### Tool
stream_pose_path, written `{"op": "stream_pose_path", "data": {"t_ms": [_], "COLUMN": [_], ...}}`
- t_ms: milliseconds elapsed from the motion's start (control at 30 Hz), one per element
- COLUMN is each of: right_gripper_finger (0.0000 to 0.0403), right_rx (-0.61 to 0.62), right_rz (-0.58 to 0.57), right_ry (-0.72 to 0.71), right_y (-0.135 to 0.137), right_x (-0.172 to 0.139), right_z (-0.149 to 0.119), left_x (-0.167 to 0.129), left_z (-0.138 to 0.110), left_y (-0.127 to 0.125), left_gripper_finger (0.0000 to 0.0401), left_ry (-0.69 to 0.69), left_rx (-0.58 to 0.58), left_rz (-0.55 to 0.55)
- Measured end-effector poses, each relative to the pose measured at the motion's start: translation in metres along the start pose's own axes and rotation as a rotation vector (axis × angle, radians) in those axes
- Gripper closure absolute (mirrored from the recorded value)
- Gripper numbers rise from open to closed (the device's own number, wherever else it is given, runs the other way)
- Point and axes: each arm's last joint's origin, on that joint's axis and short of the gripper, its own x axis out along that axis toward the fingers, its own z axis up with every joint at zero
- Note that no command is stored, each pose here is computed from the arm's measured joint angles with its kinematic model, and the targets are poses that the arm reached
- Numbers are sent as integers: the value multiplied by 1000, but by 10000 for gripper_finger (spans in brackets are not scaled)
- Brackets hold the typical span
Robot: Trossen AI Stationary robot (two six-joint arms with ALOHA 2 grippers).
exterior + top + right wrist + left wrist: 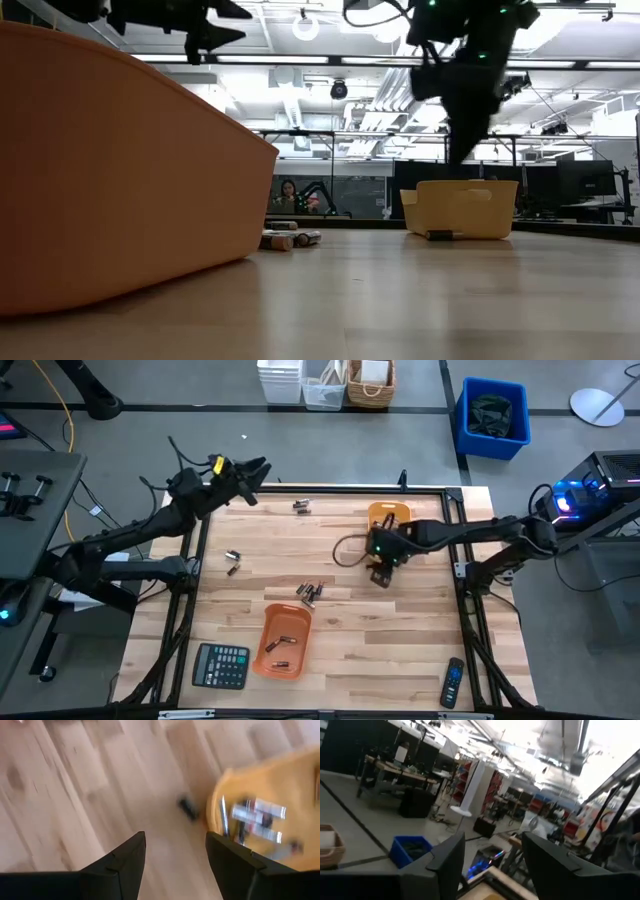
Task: Sort batteries
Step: Put the black battery into the orange bin
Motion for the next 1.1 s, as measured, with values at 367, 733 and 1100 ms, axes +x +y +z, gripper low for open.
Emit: {"op": "stream_pose_path", "data": {"t_ms": [367,733,1100], "right_gripper_finger": [231,269,269], "right_rx": [-212,-234,-416], "right_rz": [129,-30,-46], "right_ry": [92,205,129], "right_y": [23,-7,-17], "right_x": [41,60,62], "right_z": [4,4,15], "left_x": [10,10,10], "left_z": [-11,-10,-10], "left_y": [4,4,4], "left_gripper_finger": [213,213,213], "left_ry": [36,17,19], "left_rx": [-22,-5,-4], "left_rz": [0,25,29]}}
